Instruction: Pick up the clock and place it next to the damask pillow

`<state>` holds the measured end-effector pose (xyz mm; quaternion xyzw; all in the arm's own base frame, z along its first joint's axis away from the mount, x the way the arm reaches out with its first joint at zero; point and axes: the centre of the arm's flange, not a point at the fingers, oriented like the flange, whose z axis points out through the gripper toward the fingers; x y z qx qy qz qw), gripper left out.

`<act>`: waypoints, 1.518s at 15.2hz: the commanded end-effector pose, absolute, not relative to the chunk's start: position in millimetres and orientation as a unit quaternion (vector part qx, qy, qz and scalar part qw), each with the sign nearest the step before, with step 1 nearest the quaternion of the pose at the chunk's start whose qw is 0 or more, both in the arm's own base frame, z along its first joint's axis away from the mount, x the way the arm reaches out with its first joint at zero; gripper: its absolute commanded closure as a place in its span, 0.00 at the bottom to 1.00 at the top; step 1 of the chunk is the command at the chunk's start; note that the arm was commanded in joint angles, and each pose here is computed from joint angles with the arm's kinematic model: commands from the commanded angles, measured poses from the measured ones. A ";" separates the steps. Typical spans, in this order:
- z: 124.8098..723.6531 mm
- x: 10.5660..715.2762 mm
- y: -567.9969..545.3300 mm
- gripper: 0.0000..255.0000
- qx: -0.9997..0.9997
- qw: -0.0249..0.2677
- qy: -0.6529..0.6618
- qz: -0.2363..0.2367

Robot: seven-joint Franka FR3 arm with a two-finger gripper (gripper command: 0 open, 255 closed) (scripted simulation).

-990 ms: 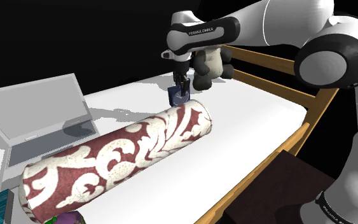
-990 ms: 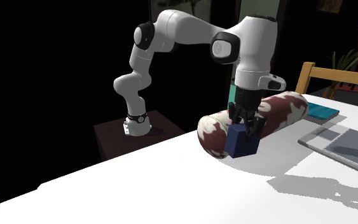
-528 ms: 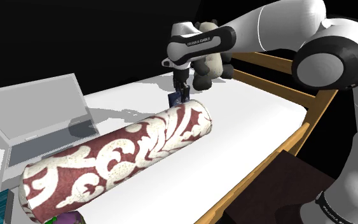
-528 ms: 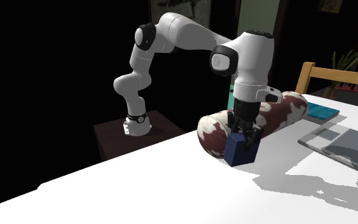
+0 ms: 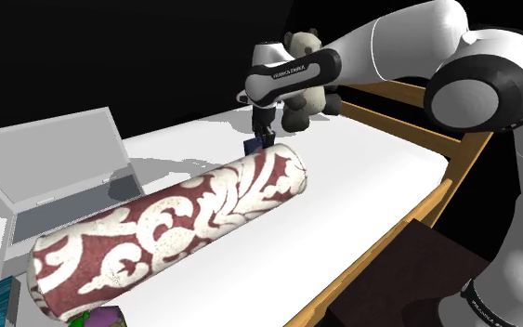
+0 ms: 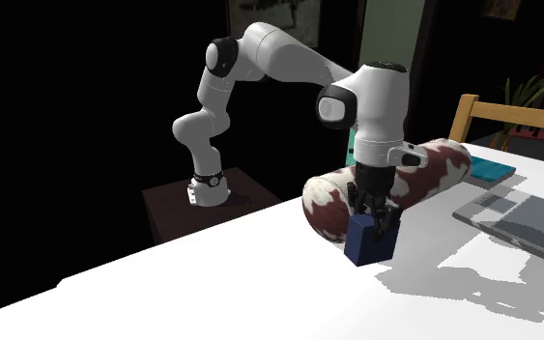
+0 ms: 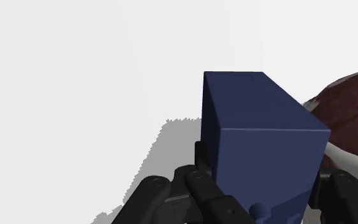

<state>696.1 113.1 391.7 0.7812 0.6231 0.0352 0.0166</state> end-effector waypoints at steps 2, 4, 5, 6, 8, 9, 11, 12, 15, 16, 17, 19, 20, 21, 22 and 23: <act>357.7 690.2 115.5 1.00 0.781 -0.002 0.625 0.006; 357.7 690.2 115.5 1.00 0.781 -0.002 0.625 0.006; 357.7 690.2 115.5 1.00 0.781 -0.002 0.625 0.006; 357.7 690.2 115.5 1.00 0.781 -0.002 0.625 0.006; 357.7 690.2 115.5 1.00 0.781 -0.002 0.625 0.006; 357.7 690.2 115.5 1.00 0.781 -0.002 0.625 0.006; 356.0 684.4 116.7 0.00 0.780 -0.002 0.625 0.006; 344.0 696.2 119.5 0.00 0.780 -0.002 0.626 0.006; 351.0 690.1 126.8 0.00 0.780 0.000 0.626 0.005; 357.7 690.2 115.5 0.00 0.781 -0.002 0.625 0.006; 370.9 690.1 115.3 0.00 0.781 -0.002 0.625 0.006; 397.3 689.9 115.1 0.00 0.781 -0.002 0.625 0.006; 407.7 689.8 115.0 0.00 0.781 -0.002 0.625 0.006; 407.7 689.8 115.0 0.00 0.781 -0.002 0.625 0.006; 407.7 689.8 115.0 0.00 0.781 -0.002 0.625 0.006; 407.7 689.8 115.0 0.00 0.781 -0.002 0.625 0.006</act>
